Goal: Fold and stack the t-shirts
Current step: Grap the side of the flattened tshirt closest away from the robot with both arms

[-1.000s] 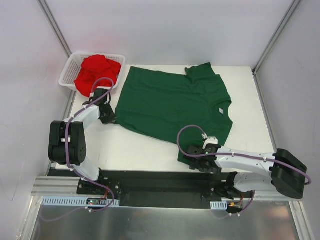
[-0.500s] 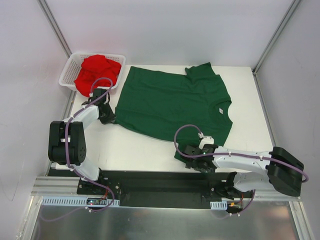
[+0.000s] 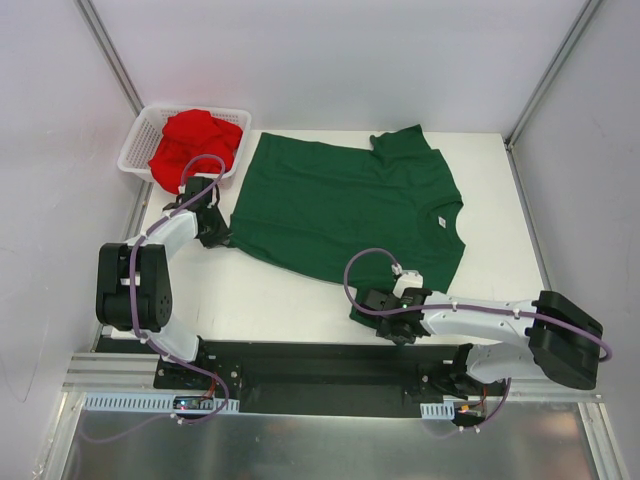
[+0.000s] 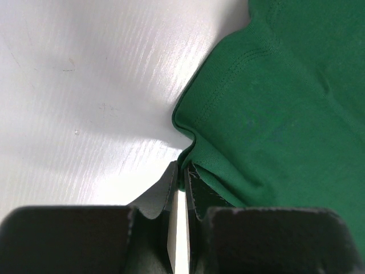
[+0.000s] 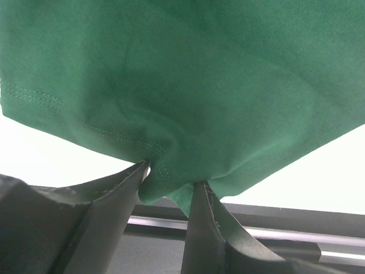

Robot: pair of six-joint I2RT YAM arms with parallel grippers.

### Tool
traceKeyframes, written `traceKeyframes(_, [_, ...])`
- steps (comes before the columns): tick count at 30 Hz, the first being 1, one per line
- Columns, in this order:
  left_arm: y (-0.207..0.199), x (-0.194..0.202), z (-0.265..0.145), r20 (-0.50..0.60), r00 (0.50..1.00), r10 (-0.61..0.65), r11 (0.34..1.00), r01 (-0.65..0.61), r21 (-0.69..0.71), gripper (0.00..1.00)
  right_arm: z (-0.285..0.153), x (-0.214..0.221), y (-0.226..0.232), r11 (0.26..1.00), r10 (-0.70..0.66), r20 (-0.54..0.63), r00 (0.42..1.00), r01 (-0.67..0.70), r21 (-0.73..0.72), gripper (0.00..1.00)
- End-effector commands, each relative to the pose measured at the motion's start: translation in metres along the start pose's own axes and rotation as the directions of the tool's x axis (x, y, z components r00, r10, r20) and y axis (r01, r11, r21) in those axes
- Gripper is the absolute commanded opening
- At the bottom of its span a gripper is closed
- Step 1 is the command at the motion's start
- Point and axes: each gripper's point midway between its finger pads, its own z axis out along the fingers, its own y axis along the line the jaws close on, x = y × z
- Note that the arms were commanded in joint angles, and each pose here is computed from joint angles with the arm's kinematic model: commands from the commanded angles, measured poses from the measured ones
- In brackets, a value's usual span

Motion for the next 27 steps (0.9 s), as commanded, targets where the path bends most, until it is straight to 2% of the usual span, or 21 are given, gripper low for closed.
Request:
traceKeyframes(1, [-0.004,-0.008,-0.011,0.034,0.999,-0.014,0.999,0.013,0.031,0.00,0.008,0.012,-0.026,0.993,-0.048,-0.032,0.998,0.051,0.105,0.50])
traceKeyframes(3, [-0.004,-0.008,-0.011,0.036,0.999,-0.014,0.999,0.013,0.033,0.00,0.004,0.010,-0.026,0.992,-0.055,-0.023,0.998,0.057,0.109,0.59])
traceKeyframes(4, [-0.004,-0.009,-0.012,0.040,0.999,-0.014,0.999,0.012,0.031,0.00,0.003,0.009,-0.026,0.992,-0.054,-0.017,0.998,0.056,0.110,0.69])
traceKeyframes(6, [-0.003,-0.010,-0.012,0.044,0.999,-0.015,1.000,0.014,0.024,0.00,-0.003,0.008,-0.028,0.992,-0.055,-0.005,0.998,0.055,0.111,0.74])
traceKeyframes(11, [-0.005,-0.011,-0.011,0.041,0.999,-0.015,0.999,0.014,0.031,0.00,-0.019,0.003,-0.038,0.989,-0.080,0.038,0.996,0.075,0.131,0.75])
traceKeyframes(21, [-0.006,-0.011,-0.010,0.036,0.999,-0.011,0.999,0.009,0.032,0.00,-0.032,0.002,-0.057,0.991,-0.048,0.084,0.995,0.037,0.127,0.76])
traceKeyframes(27, [-0.005,-0.014,-0.011,0.048,0.999,-0.012,1.000,0.011,0.028,0.00,-0.030,0.011,-0.065,0.986,-0.061,0.069,0.996,0.050,0.158,0.76])
